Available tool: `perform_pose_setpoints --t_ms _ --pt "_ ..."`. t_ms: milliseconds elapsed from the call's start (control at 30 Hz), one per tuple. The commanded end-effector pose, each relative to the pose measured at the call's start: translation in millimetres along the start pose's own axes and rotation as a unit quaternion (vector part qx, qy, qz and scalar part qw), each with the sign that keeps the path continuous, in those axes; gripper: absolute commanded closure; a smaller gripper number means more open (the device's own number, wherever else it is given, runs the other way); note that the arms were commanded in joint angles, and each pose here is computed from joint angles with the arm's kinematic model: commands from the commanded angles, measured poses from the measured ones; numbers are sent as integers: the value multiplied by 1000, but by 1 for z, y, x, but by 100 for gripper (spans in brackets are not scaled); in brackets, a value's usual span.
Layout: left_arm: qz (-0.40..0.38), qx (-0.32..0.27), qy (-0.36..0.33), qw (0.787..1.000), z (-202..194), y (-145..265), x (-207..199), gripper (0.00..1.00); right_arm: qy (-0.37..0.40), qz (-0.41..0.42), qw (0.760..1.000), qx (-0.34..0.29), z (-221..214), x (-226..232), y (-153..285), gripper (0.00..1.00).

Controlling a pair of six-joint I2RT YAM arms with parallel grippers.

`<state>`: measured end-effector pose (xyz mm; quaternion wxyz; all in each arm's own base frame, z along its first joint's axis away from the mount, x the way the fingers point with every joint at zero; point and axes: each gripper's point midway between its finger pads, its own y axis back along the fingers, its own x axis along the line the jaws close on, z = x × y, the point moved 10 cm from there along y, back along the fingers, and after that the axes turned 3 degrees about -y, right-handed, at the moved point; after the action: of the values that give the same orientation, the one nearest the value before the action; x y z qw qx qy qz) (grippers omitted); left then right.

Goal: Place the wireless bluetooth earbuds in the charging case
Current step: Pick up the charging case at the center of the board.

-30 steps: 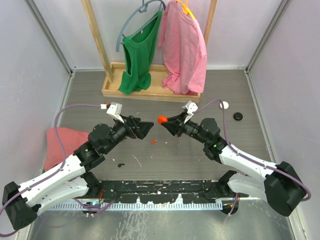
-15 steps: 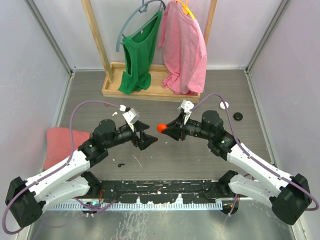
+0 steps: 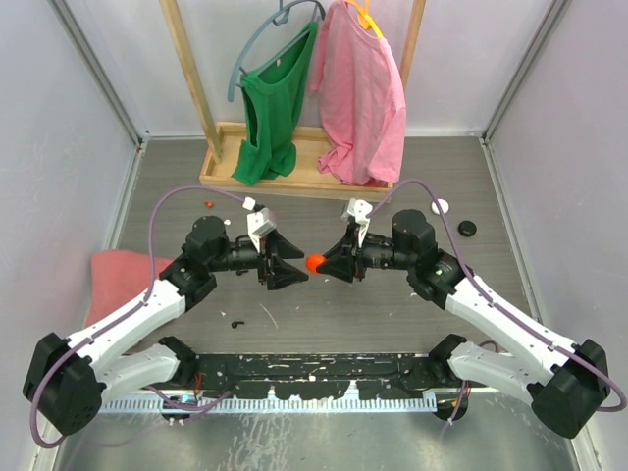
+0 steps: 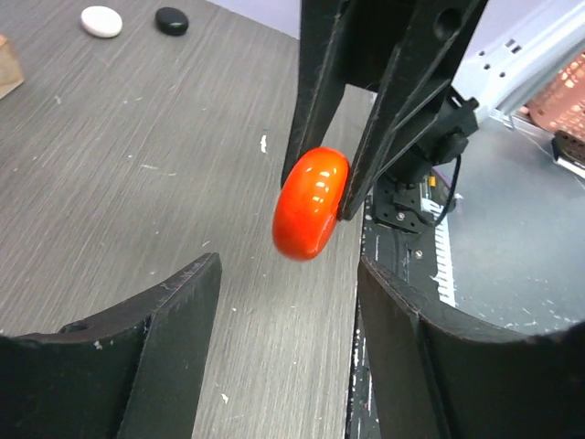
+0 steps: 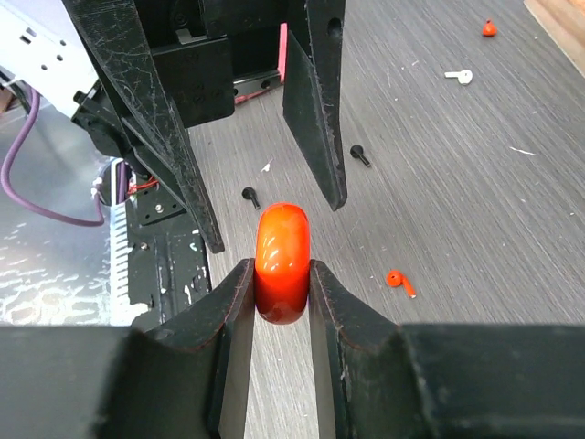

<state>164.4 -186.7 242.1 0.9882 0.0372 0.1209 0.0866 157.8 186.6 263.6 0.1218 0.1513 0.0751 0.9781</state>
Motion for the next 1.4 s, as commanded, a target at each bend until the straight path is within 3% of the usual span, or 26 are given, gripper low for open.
perform_pose_setpoints --t_ms 0,600,900,967,1033,1200,1367 --pt "-64 -37 -45 996 28 -6 -4 39 28 28 999 -21 21 5 0 87" --pt "-122 -19 -10 992 23 -15 -2 72 28 66 997 -18 20 4 -9 87" --pt "-141 -11 -29 990 23 -11 -6 96 31 74 997 -22 20 5 -9 83" --pt "-142 -10 -32 989 24 -10 -7 100 33 75 996 -24 21 5 -9 77" --pt "-142 -8 -34 989 23 -9 -8 100 35 75 996 -26 21 5 -8 66" --pt "-136 -12 -47 990 23 -6 -10 100 40 70 996 -34 23 6 -7 51" --pt "-130 -18 -55 990 23 -2 -13 100 41 61 997 -37 23 4 -7 49"
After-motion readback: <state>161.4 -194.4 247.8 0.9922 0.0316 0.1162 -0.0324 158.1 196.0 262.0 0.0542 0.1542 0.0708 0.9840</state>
